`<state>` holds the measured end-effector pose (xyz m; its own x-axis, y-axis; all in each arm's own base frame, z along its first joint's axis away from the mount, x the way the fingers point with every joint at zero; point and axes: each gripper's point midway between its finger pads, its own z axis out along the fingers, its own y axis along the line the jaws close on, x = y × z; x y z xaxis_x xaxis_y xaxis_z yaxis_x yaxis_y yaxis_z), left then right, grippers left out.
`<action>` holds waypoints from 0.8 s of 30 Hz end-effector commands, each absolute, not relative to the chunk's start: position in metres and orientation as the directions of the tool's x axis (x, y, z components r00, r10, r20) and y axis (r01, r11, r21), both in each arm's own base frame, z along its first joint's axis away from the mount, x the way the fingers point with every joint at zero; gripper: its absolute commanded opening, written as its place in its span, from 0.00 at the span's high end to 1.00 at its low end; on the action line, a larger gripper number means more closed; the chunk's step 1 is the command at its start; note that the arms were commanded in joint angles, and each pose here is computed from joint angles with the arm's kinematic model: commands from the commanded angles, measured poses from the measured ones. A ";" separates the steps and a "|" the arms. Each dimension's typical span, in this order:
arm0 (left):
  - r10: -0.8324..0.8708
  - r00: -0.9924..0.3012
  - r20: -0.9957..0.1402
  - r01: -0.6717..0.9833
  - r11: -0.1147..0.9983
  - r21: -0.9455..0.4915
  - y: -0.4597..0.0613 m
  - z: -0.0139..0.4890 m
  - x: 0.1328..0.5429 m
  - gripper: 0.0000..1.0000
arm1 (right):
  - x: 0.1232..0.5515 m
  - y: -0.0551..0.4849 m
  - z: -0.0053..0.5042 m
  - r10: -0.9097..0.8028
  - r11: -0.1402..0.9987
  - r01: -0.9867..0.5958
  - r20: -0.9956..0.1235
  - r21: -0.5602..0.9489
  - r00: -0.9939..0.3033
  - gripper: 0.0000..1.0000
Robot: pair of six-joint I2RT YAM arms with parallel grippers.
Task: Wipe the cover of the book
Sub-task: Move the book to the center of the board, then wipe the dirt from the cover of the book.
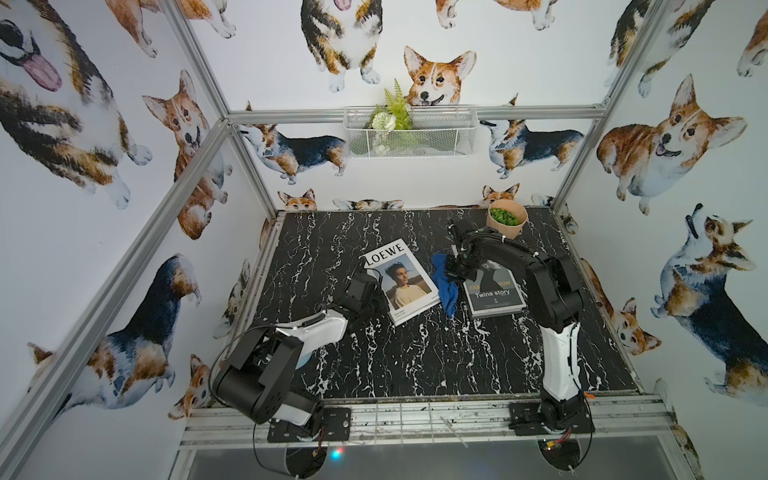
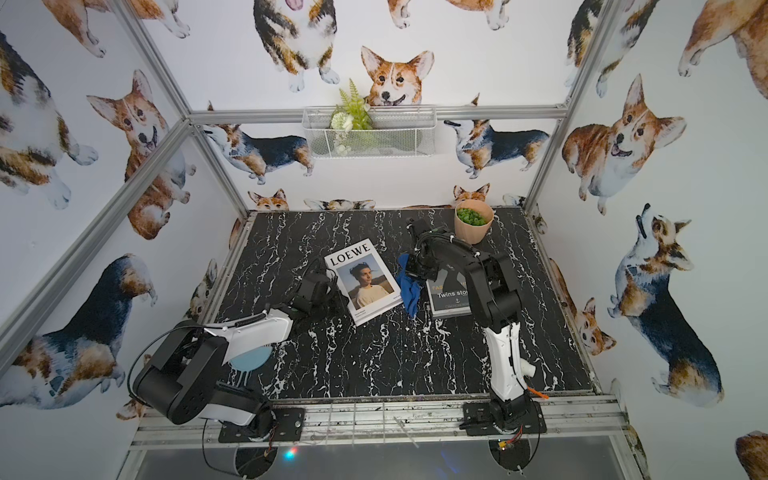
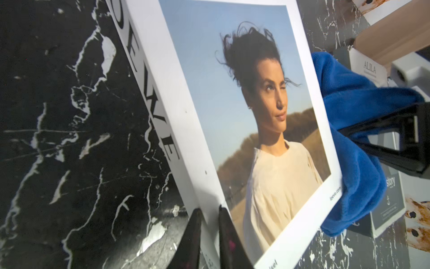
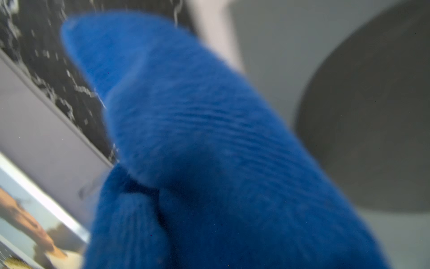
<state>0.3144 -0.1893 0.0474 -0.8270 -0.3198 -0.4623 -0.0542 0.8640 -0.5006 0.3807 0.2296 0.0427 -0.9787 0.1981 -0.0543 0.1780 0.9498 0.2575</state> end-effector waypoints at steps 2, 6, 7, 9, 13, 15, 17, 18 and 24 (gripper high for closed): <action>-0.280 -0.892 -0.354 -0.139 0.917 -0.374 -0.166 0.013 0.282 0.82 | 0.357 0.241 0.036 0.182 0.949 0.165 -0.040 0.268 -0.982 1.00; -0.281 -0.890 -0.358 -0.138 0.916 -0.376 -0.166 0.015 0.284 0.82 | 0.337 0.261 0.031 0.134 0.955 0.122 -0.023 0.271 -0.991 1.00; -0.281 -0.891 -0.357 -0.139 0.917 -0.375 -0.166 0.015 0.284 0.82 | 0.335 0.263 0.032 0.126 0.957 0.114 -0.029 0.266 -0.992 1.00; -0.284 -0.891 -0.355 -0.142 0.916 -0.376 -0.166 0.015 0.283 0.82 | 0.335 0.263 0.037 0.122 0.962 0.105 -0.049 0.252 -0.991 1.00; -0.284 -0.889 -0.360 -0.144 0.918 -0.369 -0.163 0.015 0.282 0.82 | 0.347 0.250 0.066 0.135 0.972 0.099 -0.158 0.215 -0.978 1.00; -0.280 -0.890 -0.361 -0.143 0.921 -0.361 -0.162 0.015 0.281 0.82 | 0.351 0.249 0.084 0.141 0.969 0.094 -0.201 0.227 -0.969 1.00; -0.279 -0.891 -0.359 -0.144 0.922 -0.358 -0.161 0.013 0.279 0.82 | 0.354 0.253 0.100 0.146 0.962 0.083 -0.232 0.259 -0.962 1.00; -0.281 -0.890 -0.359 -0.146 0.921 -0.361 -0.161 0.014 0.279 0.82 | 0.353 0.256 0.105 0.145 0.960 0.076 -0.244 0.268 -0.959 1.00; -0.288 -0.889 -0.356 -0.148 0.917 -0.371 -0.163 0.013 0.281 0.82 | 0.341 0.294 0.097 0.091 0.947 0.021 -0.205 0.319 -0.975 1.00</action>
<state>0.3141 -0.1873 0.0484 -0.8236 -0.3230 -0.4661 -0.0590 0.8662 -0.4961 0.3483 0.2724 0.1043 -0.9661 0.1002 -0.2378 0.0277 0.9566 0.2902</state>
